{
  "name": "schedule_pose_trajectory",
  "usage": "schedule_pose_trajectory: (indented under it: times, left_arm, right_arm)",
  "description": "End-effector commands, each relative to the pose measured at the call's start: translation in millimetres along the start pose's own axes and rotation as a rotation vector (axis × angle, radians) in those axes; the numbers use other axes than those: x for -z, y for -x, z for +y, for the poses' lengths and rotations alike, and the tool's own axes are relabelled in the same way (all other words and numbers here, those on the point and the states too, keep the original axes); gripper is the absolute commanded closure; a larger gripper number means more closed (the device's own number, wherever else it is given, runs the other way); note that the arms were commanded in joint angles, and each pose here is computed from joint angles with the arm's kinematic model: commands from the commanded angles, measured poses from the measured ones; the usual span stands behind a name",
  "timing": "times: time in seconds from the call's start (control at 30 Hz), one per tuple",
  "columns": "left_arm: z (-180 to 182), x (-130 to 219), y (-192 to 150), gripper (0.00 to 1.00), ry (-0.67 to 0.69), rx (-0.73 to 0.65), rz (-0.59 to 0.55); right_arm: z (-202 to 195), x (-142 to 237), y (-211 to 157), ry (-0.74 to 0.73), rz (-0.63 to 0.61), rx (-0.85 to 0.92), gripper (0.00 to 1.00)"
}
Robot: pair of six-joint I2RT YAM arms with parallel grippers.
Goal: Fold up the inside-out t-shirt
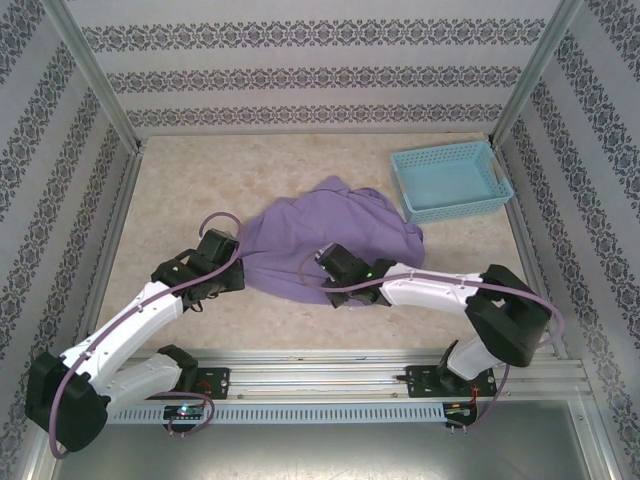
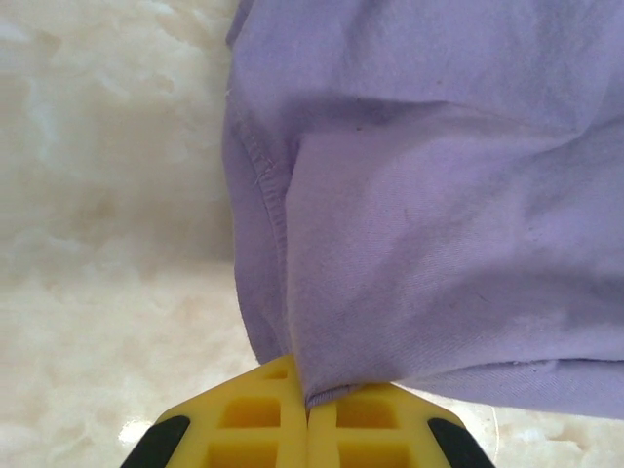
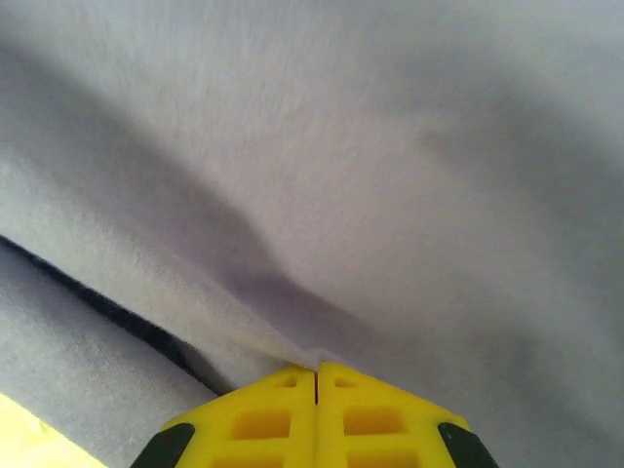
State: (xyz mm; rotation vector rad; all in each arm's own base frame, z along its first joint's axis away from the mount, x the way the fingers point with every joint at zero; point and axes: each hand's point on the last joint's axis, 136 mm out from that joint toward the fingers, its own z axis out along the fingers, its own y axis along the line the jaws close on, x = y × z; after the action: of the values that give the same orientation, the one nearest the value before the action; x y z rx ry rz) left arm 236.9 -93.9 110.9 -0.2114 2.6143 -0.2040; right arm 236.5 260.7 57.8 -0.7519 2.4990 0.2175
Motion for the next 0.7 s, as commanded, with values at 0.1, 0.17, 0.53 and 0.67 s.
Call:
schedule_pose_trajectory:
  times: [0.1, 0.17, 0.53, 0.67]
  left_arm:
    - [5, 1, -4, 1.0, 0.024, 0.001, 0.018]
    - [4, 0, -6, 1.0, 0.009, 0.005, 0.016]
    - [-54, 43, 12, 0.51, -0.007, -0.243, -0.087]
    - [-106, 48, 7, 0.5, -0.171, -0.323, -0.142]
  right_arm:
    - [-16, 54, 49, -0.071, -0.214, -0.06, 1.0]
    - [-20, 68, 56, -0.082, -0.254, -0.075, 1.0]
    - [-13, 103, 87, 0.067, -0.339, -0.153, 1.0]
    - [-20, 83, 91, 0.1, -0.28, -0.216, 1.0]
